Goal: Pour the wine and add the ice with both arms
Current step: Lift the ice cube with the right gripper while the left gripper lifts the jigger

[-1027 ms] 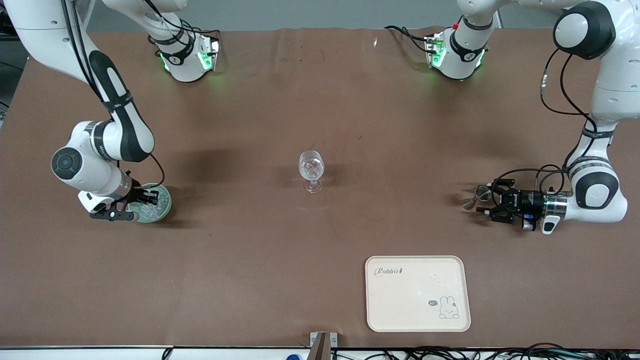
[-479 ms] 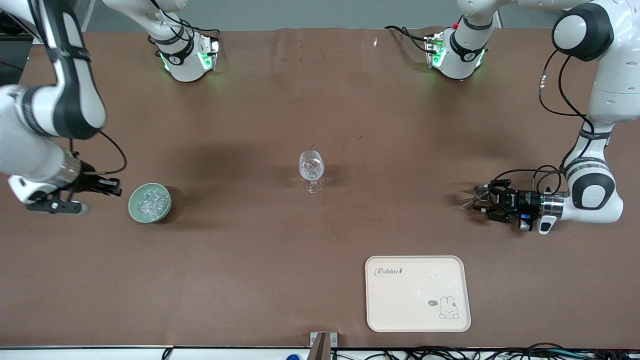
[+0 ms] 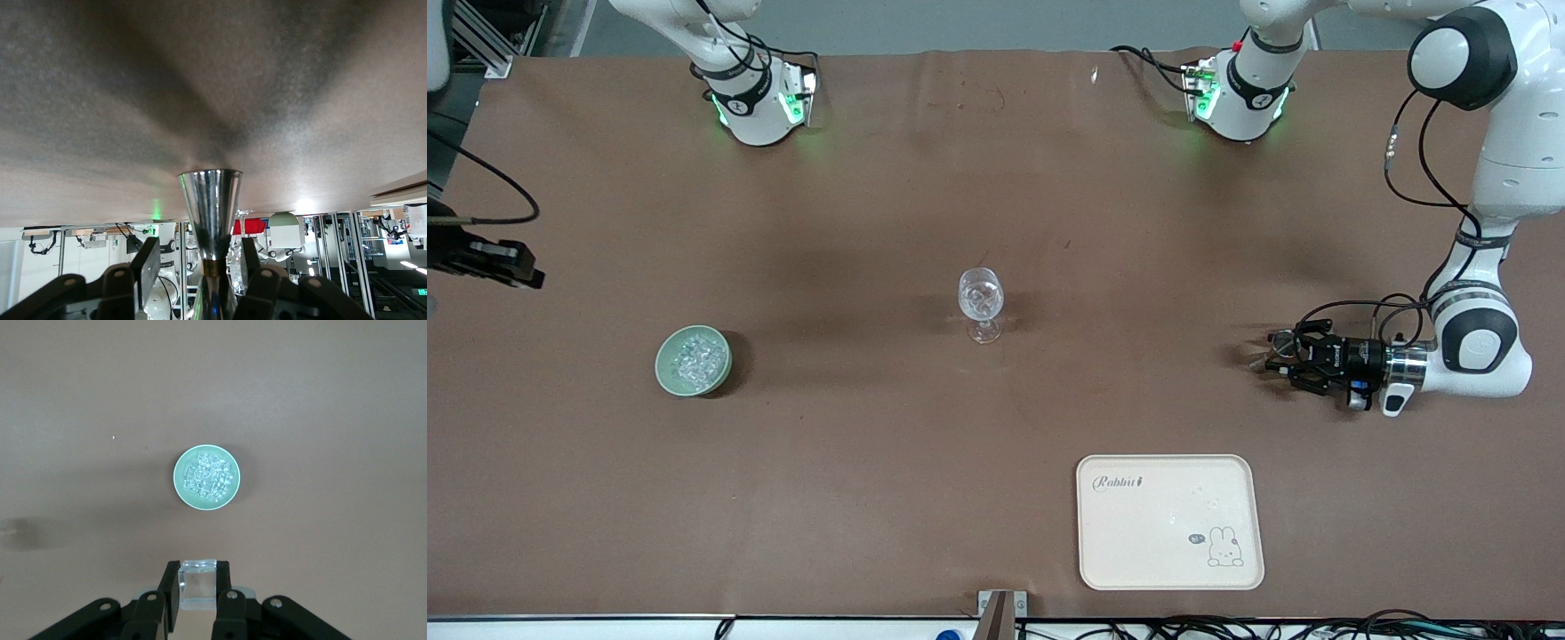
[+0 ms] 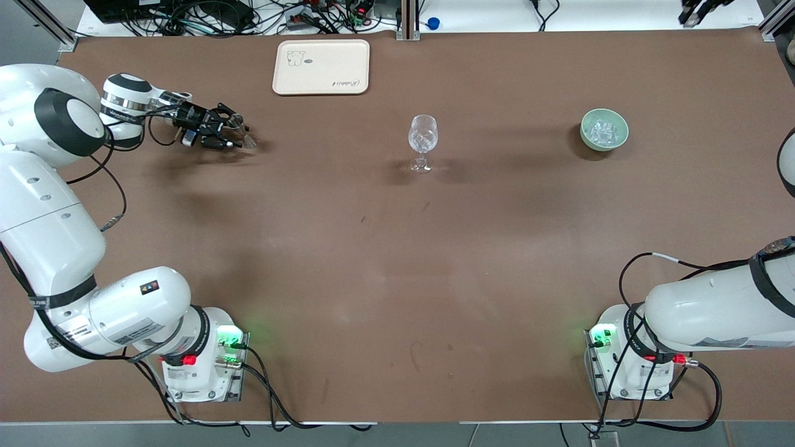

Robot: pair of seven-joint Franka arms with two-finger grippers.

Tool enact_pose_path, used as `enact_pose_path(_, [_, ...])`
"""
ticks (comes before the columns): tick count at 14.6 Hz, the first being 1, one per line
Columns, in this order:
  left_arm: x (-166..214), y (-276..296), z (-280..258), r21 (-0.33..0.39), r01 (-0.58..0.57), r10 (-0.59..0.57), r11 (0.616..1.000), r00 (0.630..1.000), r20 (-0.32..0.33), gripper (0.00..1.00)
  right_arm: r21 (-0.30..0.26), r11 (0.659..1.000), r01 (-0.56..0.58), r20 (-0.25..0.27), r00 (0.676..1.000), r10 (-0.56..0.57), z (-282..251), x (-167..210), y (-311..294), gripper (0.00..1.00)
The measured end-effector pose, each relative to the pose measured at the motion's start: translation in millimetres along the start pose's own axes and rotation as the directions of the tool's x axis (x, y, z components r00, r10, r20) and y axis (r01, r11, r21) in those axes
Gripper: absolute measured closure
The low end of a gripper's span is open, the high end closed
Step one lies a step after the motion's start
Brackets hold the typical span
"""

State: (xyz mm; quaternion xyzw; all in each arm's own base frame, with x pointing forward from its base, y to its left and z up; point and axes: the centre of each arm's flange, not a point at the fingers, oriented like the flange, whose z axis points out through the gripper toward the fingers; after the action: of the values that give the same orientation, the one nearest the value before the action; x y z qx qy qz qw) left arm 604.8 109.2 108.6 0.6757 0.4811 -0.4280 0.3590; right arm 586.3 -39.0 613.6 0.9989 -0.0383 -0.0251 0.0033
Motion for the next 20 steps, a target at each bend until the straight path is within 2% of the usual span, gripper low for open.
enact_pose_path(2, [0.2, -0.1, 0.2, 0.0, 0.0, 0.0, 1.0, 1.0, 0.0, 0.52, 0.001, 1.0, 0.0, -0.025, 1.0, 0.0, -18.3, -10.8, 0.2, 0.75])
enact_pose_path(3, [0.1, -0.1, 0.3, 0.0, 0.0, 0.0, 1.0, 1.0, 0.001, 0.59, 0.002, 1.0, 0.001, -0.034, 0.999, -0.001, -24.9, -19.6, 0.3, 0.75])
enact_pose_path(6, [-0.1, 0.0, 0.5, 0.0, 0.0, 0.0, 1.0, 1.0, 0.003, 0.62, 0.005, 1.0, 0.007, -0.071, 0.997, -0.006, -27.5, -53.0, -1.1, 0.75])
enact_pose_path(7, [-0.2, 0.1, 0.6, -0.001, 0.0, 0.0, 1.0, 1.0, 0.003, 0.68, 0.006, 1.0, 0.008, -0.078, 0.997, -0.008, -26.2, -61.7, -1.5, 0.75])
enact_pose_path(8, [-0.1, 0.1, 0.6, -0.001, 0.0, 0.0, 1.0, 1.0, 0.003, 0.68, 0.006, 1.0, 0.009, -0.086, 0.996, -0.008, -26.8, -67.5, -1.4, 0.75])
enact_pose_path(10, [-1.2, 0.0, 1.0, 0.001, 0.0, 0.0, 1.0, 1.0, 0.011, 0.78, 0.007, 1.0, 0.009, -0.098, 0.995, -0.009, -29.7, -71.8, -1.2, 0.75])
enact_pose_path(20, [-22.8, 19.0, 16.5, 0.02, -0.006, 0.005, 1.0, 0.998, 0.06, 0.79, 0.006, 1.0, 0.016, -0.091, 0.996, -0.015, -23.0, -67.2, -4.6, 0.75])
